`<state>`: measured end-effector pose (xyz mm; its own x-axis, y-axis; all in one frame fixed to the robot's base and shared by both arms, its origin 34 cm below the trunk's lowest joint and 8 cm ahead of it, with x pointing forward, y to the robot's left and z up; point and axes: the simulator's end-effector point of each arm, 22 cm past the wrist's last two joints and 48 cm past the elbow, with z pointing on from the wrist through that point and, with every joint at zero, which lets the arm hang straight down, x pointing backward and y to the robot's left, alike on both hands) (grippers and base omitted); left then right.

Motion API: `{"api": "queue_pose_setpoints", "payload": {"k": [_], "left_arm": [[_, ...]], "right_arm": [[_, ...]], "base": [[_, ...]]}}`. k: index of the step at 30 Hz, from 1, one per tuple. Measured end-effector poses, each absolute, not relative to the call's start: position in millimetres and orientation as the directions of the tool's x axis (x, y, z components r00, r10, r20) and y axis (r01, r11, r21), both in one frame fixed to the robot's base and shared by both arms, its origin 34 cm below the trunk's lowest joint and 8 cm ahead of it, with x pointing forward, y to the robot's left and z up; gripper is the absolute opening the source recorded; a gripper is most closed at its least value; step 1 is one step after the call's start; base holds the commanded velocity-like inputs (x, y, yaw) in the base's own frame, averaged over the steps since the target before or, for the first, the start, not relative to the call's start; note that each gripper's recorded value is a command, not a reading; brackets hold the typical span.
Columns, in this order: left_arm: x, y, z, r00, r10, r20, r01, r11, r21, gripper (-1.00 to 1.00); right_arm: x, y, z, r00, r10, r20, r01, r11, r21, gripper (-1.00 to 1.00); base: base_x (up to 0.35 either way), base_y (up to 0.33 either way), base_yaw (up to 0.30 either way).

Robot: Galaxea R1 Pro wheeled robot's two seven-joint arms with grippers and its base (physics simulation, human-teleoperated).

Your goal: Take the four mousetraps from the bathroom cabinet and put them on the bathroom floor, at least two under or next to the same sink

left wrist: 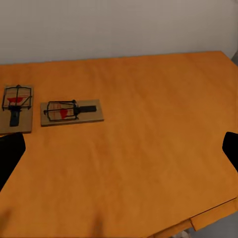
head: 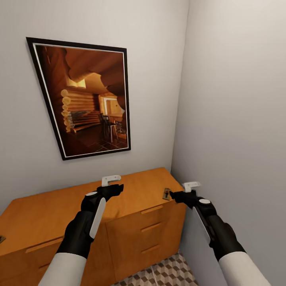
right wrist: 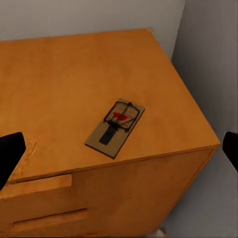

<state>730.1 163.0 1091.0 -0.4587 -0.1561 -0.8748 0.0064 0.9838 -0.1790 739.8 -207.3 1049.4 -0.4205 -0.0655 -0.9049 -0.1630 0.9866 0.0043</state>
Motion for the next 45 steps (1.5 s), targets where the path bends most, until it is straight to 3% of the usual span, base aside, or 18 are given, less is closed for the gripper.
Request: {"api": "queue_pose_setpoints", "payload": {"k": [6,20,37,45], "left_arm": [[730.2,162.7,1090.4,-0.46,-0.156,-0.874,0.007,0.984,-0.179,1.0],[730.4,162.5,1090.8,-0.457,-0.155,-0.876,0.007,0.984,-0.178,1.0],[730.6,167.5,1091.0,-0.453,-0.131,-0.882,-0.001,0.989,-0.146,1.0],[731.0,167.8,1090.9,-0.452,-0.13,-0.882,-0.001,0.989,-0.145,1.0]], "right_arm": [[731.0,-173.3,1041.4,-0.445,-0.066,-0.893,-0.263,0.963,0.06,1.0],[719.8,-170.3,1000.7,-0.521,-0.073,-0.85,-0.271,0.959,0.083,1.0],[721.1,-178.2,998.8,-0.522,-0.076,-0.849,-0.245,0.968,0.063,1.0],[723.4,-181.6,1001.0,-0.513,-0.079,-0.855,-0.234,0.971,0.05,1.0]], "base": [[0.008,-0.003,0.0],[0.001,0.012,0.0],[0.126,0.238,0.0],[0.096,0.074,0.0]]}}
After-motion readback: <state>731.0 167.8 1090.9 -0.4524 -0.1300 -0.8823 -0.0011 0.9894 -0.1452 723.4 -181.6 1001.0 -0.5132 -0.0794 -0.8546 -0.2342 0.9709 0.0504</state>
